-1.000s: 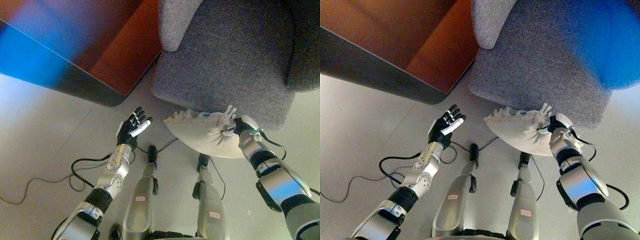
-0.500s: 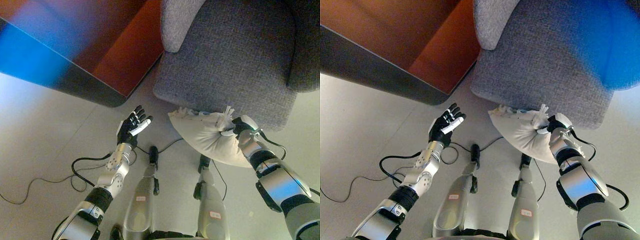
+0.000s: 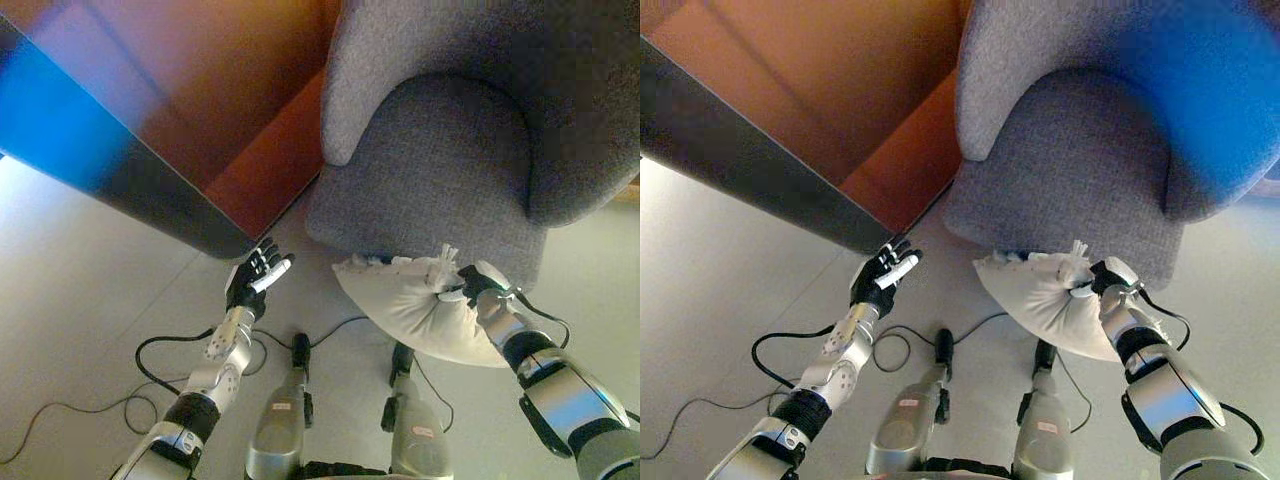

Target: Pick up the pillow and put it on the sofa.

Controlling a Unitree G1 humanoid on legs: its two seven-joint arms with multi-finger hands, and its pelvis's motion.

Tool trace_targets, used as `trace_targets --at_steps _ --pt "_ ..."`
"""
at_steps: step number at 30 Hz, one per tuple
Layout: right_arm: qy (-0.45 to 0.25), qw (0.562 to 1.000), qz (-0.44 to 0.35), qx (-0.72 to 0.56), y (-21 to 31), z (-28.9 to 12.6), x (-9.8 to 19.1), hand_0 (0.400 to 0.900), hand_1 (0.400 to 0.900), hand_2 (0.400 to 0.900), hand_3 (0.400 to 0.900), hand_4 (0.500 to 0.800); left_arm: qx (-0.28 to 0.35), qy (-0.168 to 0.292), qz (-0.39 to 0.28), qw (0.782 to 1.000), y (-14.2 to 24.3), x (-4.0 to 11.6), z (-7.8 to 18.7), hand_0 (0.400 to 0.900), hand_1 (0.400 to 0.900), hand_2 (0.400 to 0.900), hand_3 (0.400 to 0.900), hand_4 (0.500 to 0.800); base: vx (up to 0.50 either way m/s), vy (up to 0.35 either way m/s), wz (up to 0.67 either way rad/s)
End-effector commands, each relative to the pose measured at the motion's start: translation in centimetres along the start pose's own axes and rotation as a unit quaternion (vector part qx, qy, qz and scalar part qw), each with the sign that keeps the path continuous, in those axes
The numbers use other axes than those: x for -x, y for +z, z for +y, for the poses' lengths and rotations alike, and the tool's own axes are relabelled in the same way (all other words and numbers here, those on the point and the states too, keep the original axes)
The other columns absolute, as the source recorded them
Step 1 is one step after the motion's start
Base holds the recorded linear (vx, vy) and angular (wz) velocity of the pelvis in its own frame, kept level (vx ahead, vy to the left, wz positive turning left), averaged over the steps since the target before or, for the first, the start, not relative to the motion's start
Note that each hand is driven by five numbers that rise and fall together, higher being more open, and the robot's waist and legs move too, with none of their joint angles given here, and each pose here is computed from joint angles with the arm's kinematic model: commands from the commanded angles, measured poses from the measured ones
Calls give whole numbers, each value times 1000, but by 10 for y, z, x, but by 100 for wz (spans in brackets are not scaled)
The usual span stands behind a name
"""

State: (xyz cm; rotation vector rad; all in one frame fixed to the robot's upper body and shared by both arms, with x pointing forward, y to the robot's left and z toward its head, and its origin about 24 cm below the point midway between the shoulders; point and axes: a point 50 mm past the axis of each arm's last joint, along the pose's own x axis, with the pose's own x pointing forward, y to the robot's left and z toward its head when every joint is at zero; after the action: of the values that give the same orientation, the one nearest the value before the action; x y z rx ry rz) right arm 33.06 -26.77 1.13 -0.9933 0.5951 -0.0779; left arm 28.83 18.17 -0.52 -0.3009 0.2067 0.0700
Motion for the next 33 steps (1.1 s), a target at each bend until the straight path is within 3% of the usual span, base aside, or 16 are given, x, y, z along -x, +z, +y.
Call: trace_targets --at_steps 1,11,23,33 --pt "-85 995 -55 26 16 -56 4 400 400 400 400 500 -40 -11 -21 999 4 3 6 900 900 900 900 800 153 -19 3" --pt "-63 994 -58 73 4 -51 16 400 400 400 400 500 -60 9 61 996 -32 28 34 900 900 900 900 800 165 -10 2" --pt "-125 982 -98 102 36 -113 24 400 400 400 400 500 -59 25 100 993 -50 44 52 900 900 900 900 800 33 9 -3" --pt "-168 979 -60 94 38 -162 24 400 400 400 400 500 -62 6 111 992 -55 56 58 900 900 900 900 800 83 -6 4"
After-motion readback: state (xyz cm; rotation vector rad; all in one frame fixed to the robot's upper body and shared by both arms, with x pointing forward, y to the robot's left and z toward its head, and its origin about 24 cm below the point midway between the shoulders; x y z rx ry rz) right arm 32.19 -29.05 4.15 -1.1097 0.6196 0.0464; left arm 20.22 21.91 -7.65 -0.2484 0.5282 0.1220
